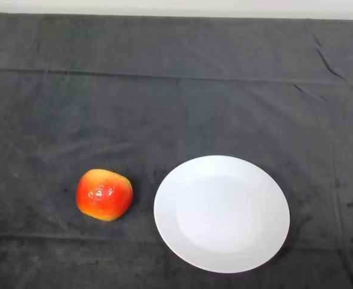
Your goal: Move the apple to the plate
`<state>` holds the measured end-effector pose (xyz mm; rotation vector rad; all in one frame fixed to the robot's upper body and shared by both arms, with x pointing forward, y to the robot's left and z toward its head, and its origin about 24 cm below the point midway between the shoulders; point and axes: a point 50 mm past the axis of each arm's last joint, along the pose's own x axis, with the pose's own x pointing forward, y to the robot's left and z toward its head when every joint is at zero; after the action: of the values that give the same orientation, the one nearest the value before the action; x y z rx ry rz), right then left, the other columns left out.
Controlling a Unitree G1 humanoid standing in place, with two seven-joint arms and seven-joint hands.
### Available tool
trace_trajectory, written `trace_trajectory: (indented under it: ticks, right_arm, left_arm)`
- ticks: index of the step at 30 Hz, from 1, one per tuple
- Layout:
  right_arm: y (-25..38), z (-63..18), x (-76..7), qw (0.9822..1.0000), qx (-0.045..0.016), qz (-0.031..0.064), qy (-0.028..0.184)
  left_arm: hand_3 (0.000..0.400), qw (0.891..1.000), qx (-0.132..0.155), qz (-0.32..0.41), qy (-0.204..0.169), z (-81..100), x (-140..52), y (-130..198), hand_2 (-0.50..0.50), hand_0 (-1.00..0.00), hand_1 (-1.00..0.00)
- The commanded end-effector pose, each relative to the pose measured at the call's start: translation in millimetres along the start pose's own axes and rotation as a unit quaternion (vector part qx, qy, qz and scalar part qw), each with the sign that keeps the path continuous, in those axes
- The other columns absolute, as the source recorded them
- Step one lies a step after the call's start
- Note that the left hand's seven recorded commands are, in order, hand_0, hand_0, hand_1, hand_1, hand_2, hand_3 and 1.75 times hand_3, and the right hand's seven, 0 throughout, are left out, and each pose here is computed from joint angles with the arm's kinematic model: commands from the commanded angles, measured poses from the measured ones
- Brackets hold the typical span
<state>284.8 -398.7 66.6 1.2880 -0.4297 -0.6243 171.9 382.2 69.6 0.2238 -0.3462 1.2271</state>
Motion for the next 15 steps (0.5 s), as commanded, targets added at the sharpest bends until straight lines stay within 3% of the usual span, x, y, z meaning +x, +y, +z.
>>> trace_trajectory:
  ticks: [1, 15]
  right_arm:
    - [9.0, 7.4, 3.8, 0.9998, 0.0084, 0.0118, -0.014]
    - [9.0, 7.4, 3.8, 0.9998, 0.0081, 0.0118, -0.014]
  left_arm:
    - [0.0, 1.0, -0.006, -0.004, -0.028, 13.5, 11.3, -2.8, 0.0, 0.0, 0.0]
    - [0.0, 0.999, -0.005, -0.019, -0.031, 17.2, 10.1, -8.5, 0.0, 0.0, 0.0]
